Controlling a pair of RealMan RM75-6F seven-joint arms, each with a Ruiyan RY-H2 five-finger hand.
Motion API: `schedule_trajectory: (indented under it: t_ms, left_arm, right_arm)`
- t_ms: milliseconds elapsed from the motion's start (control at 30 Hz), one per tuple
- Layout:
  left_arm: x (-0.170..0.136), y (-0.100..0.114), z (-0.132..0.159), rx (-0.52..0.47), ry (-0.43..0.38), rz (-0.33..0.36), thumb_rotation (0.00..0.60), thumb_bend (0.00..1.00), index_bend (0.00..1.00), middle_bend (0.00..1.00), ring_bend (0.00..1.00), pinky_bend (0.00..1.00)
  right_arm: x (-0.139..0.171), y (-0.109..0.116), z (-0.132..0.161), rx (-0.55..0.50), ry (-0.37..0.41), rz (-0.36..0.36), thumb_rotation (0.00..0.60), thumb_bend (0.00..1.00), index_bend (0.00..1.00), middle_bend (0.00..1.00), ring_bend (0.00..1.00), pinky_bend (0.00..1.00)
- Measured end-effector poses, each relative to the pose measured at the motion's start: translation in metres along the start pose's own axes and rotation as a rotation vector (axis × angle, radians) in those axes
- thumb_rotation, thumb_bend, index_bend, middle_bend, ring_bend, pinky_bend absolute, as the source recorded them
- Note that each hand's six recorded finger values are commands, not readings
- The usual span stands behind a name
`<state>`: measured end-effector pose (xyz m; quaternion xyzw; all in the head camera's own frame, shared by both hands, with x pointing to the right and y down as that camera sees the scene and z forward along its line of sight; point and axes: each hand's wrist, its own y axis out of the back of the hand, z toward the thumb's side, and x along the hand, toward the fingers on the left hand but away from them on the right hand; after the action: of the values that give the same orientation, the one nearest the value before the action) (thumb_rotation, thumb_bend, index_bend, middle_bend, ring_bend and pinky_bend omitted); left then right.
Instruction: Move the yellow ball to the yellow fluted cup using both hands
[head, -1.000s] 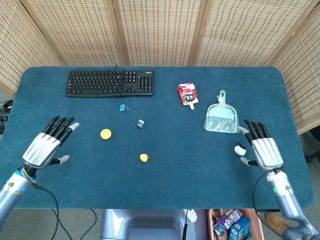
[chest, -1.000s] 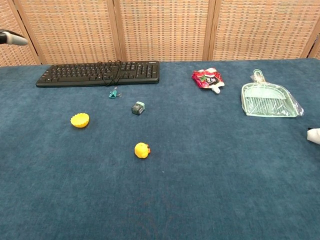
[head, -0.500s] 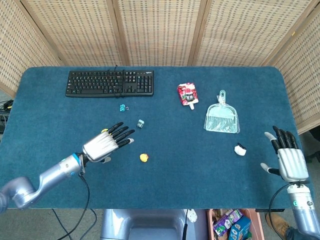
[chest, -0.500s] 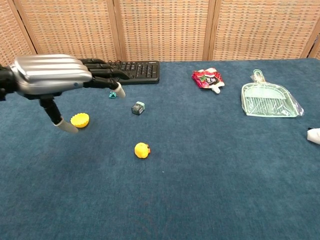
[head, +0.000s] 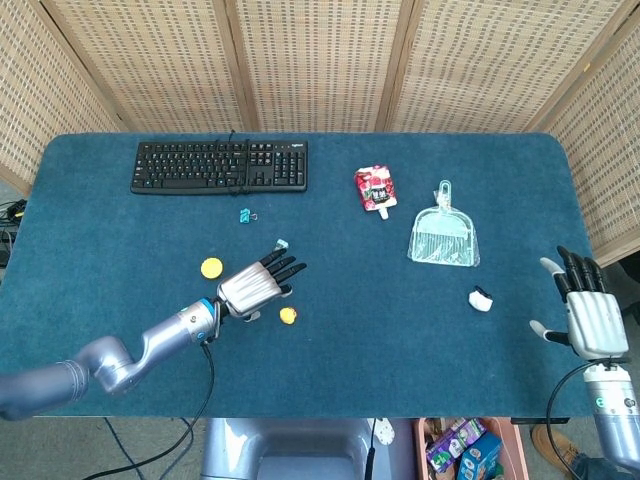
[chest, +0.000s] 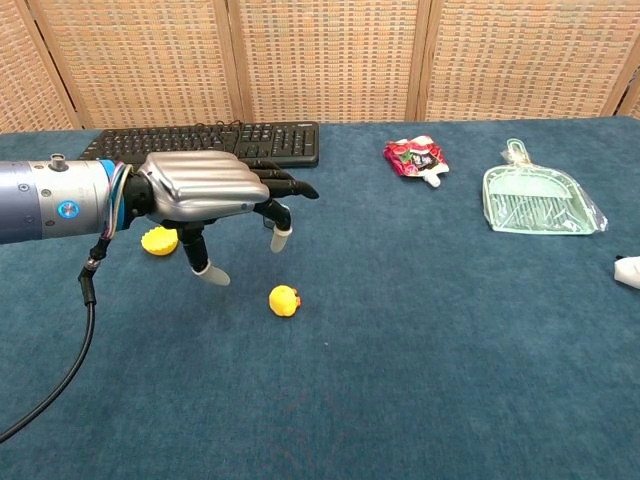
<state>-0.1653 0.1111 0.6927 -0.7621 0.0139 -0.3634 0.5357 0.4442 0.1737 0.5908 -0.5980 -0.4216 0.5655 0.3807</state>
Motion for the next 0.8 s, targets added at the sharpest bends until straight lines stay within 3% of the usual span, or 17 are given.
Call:
schedule_trajectory:
  t_ms: [800]
  left_arm:
    - [0.04,-0.02,0.032,0.001,-0.06,-0.064,0.6,0.22,0.43,0.0,0.0,0.0]
  right_arm:
    - [-0.001,0.003,-0.005,-0.001,-0.023,-0.006,0.6,0.0,0.0,0.0,0.0,0.0]
